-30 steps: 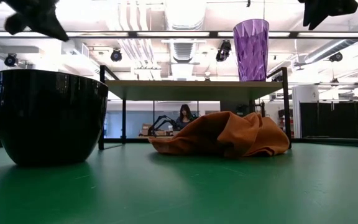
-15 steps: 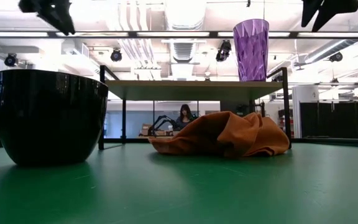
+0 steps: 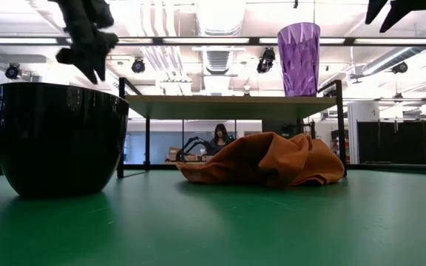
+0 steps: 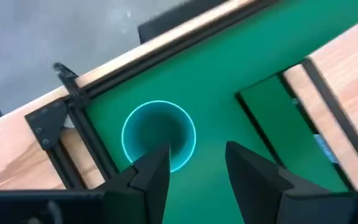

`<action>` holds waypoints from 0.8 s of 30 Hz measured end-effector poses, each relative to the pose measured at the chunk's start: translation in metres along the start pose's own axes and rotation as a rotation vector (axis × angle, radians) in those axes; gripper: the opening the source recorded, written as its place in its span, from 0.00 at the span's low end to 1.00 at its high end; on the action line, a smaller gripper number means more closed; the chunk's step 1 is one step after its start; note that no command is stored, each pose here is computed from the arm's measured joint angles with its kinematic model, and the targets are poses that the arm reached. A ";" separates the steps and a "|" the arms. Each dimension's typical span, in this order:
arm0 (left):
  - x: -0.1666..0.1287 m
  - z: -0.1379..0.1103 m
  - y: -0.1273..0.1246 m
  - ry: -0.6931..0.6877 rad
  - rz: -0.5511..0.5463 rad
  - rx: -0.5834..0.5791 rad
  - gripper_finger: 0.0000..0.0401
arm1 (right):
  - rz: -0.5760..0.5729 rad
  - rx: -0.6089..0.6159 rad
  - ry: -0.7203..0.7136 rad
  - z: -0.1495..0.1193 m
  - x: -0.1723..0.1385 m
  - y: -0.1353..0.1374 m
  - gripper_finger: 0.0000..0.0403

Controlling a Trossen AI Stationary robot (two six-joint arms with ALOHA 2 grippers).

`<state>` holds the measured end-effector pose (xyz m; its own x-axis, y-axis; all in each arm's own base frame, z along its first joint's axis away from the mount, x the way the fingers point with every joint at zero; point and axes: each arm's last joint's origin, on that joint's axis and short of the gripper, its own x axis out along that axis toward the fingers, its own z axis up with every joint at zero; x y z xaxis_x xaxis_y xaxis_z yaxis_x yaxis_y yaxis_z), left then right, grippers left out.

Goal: Stack small to large cups/mugs on shelf
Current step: Put the green cup on the shelf

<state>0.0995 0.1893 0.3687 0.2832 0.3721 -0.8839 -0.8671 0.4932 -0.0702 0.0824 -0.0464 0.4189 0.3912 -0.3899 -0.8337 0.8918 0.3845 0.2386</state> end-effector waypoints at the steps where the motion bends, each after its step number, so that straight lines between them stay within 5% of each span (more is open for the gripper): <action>1: 0.005 0.003 0.001 0.015 0.024 0.000 0.35 | 0.001 0.008 -0.002 0.000 0.000 0.000 0.49; 6: 0.029 0.010 0.007 0.114 0.140 -0.023 0.35 | -0.002 0.021 -0.009 -0.001 -0.001 -0.001 0.49; 24: 0.094 0.014 0.013 0.269 0.199 -0.049 0.35 | -0.032 0.001 -0.013 0.005 0.005 0.004 0.49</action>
<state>0.1202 0.2419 0.2914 -0.0063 0.2333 -0.9724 -0.9149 0.3911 0.0997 0.0891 -0.0507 0.4177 0.3651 -0.4127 -0.8345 0.9041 0.3710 0.2121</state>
